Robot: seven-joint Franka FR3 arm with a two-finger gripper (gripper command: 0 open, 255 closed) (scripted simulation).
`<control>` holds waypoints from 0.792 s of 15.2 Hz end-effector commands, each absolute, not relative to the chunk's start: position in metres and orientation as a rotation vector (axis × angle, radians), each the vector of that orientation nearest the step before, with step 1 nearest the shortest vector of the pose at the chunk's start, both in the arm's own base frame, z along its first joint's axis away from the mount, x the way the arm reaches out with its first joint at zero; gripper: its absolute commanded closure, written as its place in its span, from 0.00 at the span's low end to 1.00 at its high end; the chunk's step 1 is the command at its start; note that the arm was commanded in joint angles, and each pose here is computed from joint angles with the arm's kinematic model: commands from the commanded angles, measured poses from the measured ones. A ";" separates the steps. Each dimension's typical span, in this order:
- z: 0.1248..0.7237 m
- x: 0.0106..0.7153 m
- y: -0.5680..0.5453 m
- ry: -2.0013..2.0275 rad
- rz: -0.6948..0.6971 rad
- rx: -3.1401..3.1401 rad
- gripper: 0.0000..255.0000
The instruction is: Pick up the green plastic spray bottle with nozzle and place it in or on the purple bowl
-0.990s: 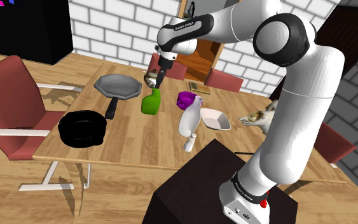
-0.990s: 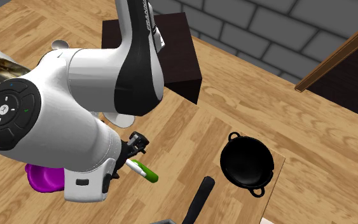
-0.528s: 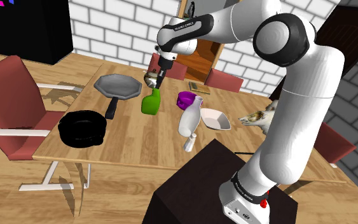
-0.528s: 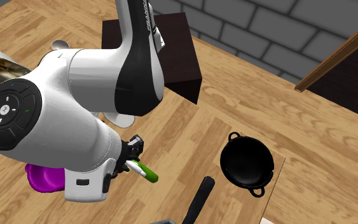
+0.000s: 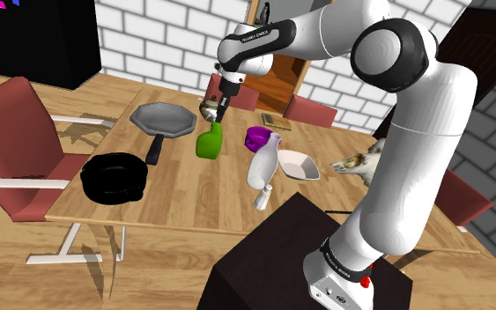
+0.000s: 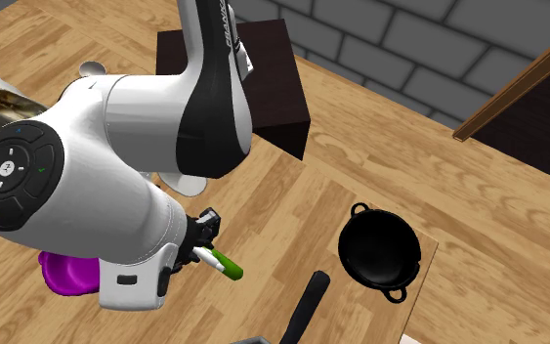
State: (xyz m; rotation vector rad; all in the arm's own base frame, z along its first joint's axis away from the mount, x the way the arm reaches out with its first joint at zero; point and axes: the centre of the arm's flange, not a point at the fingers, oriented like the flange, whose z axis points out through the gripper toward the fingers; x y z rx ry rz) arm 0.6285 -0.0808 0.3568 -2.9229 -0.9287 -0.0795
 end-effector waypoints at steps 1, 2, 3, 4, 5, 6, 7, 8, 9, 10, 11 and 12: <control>0.362 0.628 -0.081 -0.929 -0.079 -2.923 1.00; 0.367 0.628 -0.081 -0.929 -0.079 -2.923 1.00; 0.372 0.629 -0.081 -0.929 -0.079 -2.923 1.00; 0.378 0.629 -0.081 -0.929 -0.079 -2.923 1.00; 0.383 0.629 -0.081 -0.929 -0.079 -2.923 1.00; 0.388 0.629 -0.081 -0.929 -0.079 -2.923 1.00; 0.394 0.629 -0.081 -0.929 -0.079 -2.923 1.00; 0.399 0.629 -0.081 -0.929 -0.079 -2.923 1.00; 0.404 0.629 -0.081 -0.929 -0.079 -2.923 1.00; 0.409 0.629 -0.081 -0.929 -0.079 -2.923 1.00; 0.415 0.629 -0.081 -0.929 -0.079 -2.923 1.00; 0.420 0.629 -0.081 -0.929 -0.079 -2.923 1.00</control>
